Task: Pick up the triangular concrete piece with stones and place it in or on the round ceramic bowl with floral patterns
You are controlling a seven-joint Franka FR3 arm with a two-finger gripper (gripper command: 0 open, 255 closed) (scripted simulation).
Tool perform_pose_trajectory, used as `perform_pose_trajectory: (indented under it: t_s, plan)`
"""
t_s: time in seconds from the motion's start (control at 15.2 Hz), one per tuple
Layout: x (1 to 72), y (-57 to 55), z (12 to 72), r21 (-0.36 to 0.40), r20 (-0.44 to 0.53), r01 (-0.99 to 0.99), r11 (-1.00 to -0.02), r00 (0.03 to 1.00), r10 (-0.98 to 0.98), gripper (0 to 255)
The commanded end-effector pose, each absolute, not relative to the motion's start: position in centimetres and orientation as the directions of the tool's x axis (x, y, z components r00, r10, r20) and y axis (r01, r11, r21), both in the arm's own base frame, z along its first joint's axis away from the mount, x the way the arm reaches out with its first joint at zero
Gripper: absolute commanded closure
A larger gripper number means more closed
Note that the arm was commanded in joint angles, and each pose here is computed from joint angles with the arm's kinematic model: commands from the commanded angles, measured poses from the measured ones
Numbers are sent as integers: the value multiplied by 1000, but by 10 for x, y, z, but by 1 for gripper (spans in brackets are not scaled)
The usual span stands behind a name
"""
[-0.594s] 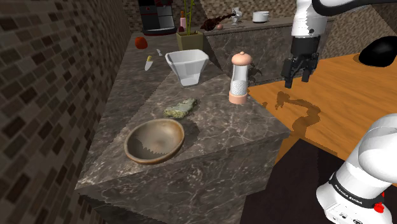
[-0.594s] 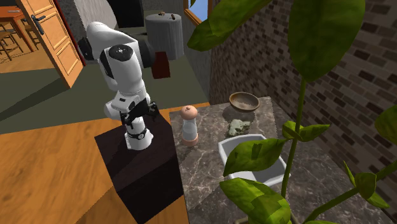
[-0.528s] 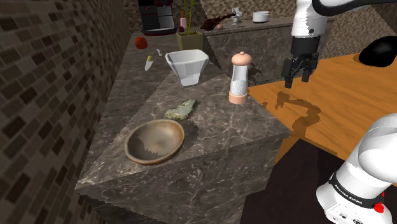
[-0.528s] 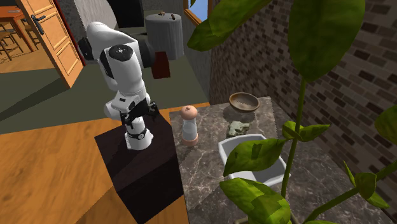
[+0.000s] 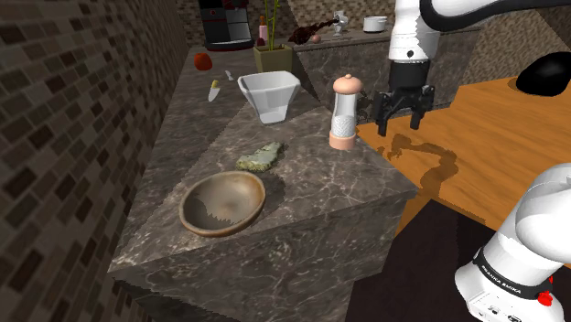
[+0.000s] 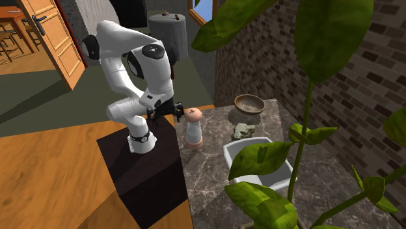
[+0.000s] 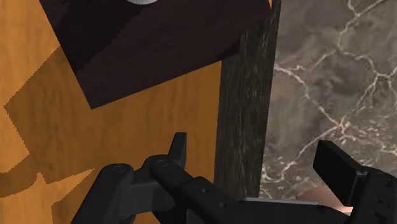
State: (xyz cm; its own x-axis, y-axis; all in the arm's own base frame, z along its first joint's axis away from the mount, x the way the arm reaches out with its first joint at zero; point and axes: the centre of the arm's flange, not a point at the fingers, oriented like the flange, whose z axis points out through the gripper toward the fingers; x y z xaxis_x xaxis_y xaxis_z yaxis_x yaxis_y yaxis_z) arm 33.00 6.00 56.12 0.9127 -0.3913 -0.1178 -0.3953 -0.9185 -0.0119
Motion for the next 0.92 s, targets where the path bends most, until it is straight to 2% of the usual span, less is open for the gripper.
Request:
perform_pose_trajectory:
  t_s: [0.0,0.86]
  plan:
    - [339,84,561,-13,-117,-452,-892,886,-448,0]
    - [434,217,552,-17,-104,-746,-666,663,-741,0]
